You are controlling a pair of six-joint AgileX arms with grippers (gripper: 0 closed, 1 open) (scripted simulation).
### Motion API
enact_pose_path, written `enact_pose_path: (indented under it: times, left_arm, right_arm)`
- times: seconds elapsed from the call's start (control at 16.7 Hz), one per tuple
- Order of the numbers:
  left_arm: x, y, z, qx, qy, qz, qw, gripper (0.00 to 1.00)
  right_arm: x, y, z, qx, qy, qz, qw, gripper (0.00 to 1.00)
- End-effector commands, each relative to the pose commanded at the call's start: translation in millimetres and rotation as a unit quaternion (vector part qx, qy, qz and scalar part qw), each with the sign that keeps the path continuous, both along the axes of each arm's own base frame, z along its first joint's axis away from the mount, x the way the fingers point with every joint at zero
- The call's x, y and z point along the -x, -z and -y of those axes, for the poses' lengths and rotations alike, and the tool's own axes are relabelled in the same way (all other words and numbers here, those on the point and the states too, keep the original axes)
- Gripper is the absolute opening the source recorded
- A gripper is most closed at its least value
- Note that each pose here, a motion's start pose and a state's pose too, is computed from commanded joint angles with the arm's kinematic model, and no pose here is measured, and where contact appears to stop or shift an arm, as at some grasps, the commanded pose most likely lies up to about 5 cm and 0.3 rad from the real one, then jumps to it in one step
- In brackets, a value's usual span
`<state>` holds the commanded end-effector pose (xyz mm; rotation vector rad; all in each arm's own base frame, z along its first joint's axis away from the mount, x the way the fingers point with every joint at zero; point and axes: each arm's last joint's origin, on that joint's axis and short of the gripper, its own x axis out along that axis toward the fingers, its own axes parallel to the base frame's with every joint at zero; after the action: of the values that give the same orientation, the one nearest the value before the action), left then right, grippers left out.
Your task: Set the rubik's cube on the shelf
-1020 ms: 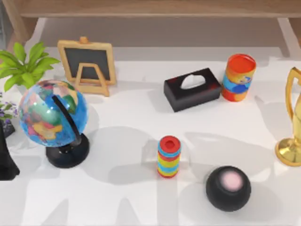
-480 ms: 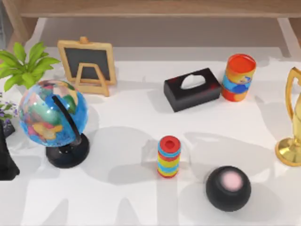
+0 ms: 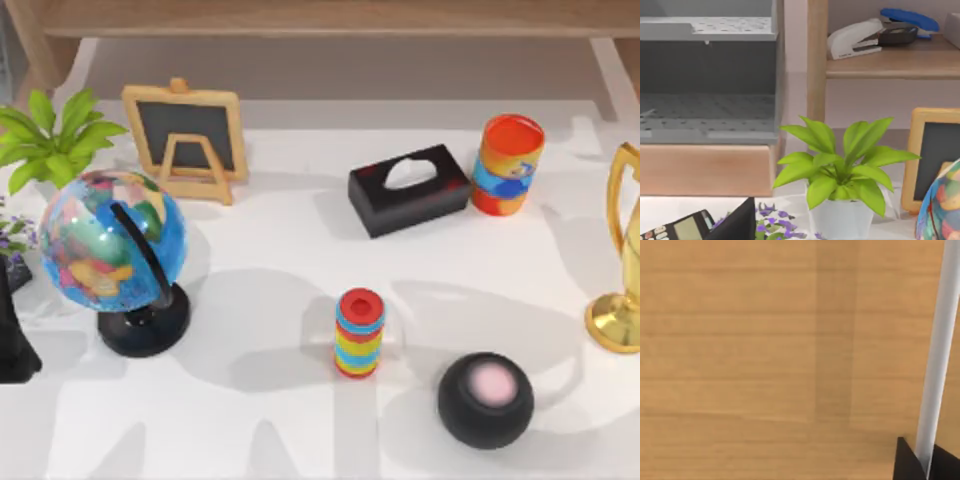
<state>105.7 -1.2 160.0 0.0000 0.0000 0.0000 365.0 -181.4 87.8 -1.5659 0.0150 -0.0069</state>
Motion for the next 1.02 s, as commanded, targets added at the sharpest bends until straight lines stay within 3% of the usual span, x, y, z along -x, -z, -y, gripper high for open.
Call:
enact_pose_path:
  times: [0.3, 0.78, 1.02]
  left_arm:
    - [0.0, 0.0, 0.0, 0.0, 0.0, 0.0, 1.0, 1.0]
    - [0.0, 0.0, 0.0, 0.0, 0.0, 0.0, 1.0, 1.0]
    - [0.0, 0.0, 0.0, 0.0, 0.0, 0.0, 1.0, 1.0]
  right_arm:
    - [0.3, 0.5, -0.2, 0.0, 0.0, 0.0, 1.0, 0.0]
    - [60.2, 1.4, -1.3, -0.001, 0.0, -0.002, 1.0, 0.0]
    - [60.9, 1.3, -1.5, -0.001, -0.001, -0.001, 1.0, 0.0]
